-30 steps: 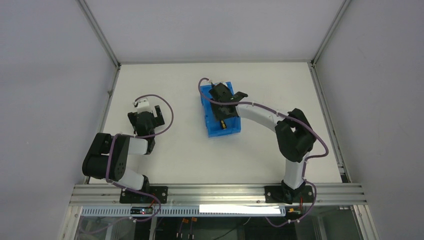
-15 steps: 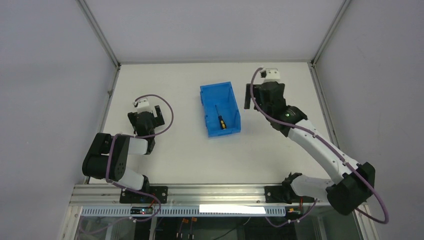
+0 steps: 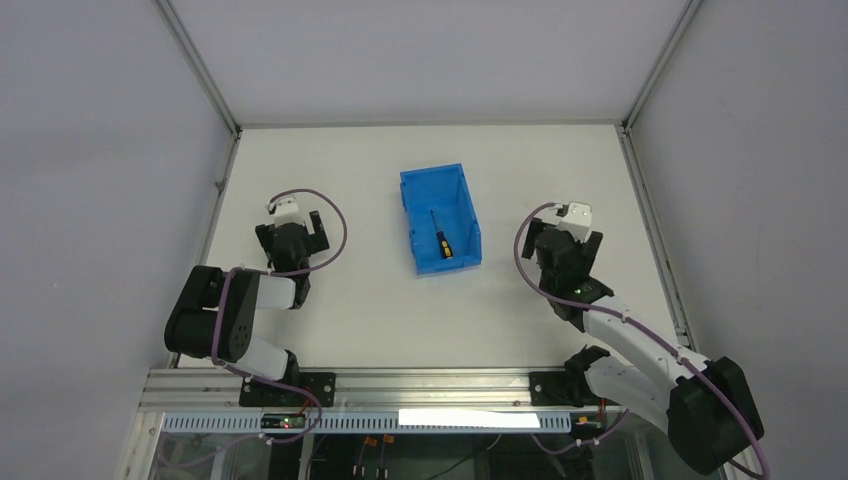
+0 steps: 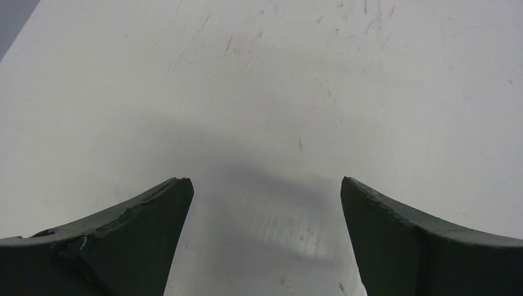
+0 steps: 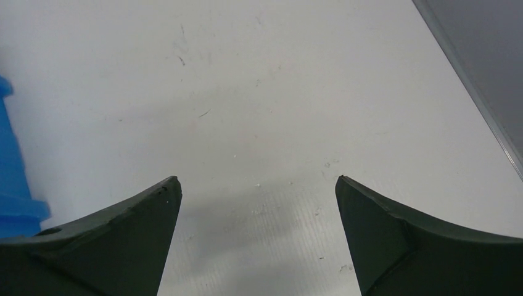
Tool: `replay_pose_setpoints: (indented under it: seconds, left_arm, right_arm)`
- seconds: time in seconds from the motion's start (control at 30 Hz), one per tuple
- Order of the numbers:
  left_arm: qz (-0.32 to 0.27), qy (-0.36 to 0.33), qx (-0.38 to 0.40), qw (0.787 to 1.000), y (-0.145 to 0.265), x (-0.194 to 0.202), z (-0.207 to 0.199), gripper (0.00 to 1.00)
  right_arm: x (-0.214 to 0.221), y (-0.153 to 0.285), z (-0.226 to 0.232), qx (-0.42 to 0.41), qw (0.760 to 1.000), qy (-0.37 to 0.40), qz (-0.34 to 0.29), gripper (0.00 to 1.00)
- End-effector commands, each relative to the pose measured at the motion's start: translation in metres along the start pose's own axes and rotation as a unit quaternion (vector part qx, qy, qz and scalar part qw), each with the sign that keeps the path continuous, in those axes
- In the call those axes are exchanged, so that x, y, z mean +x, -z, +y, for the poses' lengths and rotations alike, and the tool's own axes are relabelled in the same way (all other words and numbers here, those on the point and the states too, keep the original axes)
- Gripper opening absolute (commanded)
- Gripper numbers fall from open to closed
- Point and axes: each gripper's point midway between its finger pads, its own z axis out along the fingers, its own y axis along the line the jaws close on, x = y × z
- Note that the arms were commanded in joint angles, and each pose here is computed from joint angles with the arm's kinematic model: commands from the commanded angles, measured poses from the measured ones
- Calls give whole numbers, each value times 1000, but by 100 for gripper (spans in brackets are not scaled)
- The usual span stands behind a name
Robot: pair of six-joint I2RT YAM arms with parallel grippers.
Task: Put the screwdriver in the bin
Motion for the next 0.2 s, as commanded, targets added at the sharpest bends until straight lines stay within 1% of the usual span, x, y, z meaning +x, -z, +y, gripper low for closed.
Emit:
replay_pose_setpoints:
  seconds: [0.0,0.17]
  left_arm:
    - [-17,12,-5,1000,-3,-11,-2,99]
    - [-17,12,-5,1000,-3,-12,-2,99]
  right_arm:
    - [-36,-5,-11,51,992,-83,-79,99]
    - [-38,-7,-4,37,992,-87,-85,99]
